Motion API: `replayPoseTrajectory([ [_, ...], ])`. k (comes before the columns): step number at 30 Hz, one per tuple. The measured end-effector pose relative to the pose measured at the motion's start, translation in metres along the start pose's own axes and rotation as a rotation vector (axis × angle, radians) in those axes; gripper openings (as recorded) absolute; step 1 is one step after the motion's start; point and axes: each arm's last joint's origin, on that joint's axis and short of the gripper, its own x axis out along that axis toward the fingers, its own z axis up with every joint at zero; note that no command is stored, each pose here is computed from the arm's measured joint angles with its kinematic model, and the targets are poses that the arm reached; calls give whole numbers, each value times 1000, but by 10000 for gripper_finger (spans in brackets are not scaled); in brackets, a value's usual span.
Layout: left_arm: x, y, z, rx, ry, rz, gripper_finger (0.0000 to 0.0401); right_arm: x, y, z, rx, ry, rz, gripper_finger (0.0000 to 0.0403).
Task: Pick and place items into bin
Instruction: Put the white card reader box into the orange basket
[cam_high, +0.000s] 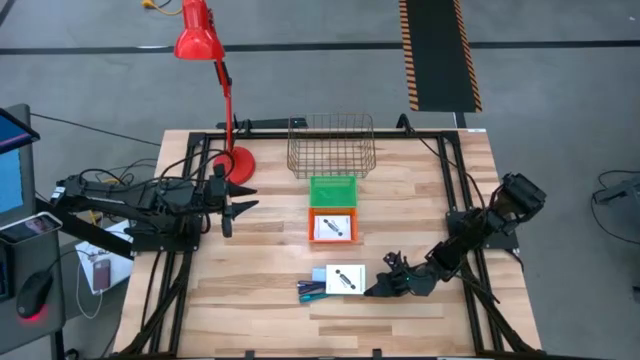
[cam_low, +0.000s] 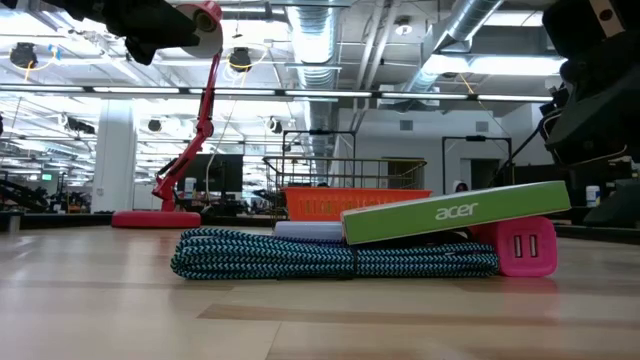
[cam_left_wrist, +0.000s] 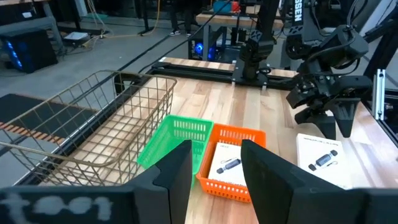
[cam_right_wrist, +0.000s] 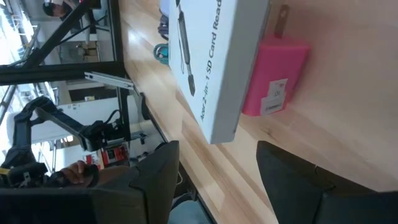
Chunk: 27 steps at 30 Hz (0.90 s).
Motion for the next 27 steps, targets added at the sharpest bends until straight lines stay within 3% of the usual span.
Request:
replayPoseTrajectory([
  [27,0,0,-1,-10,10,0,128,5,10,-5,-1,-1,-18,212],
])
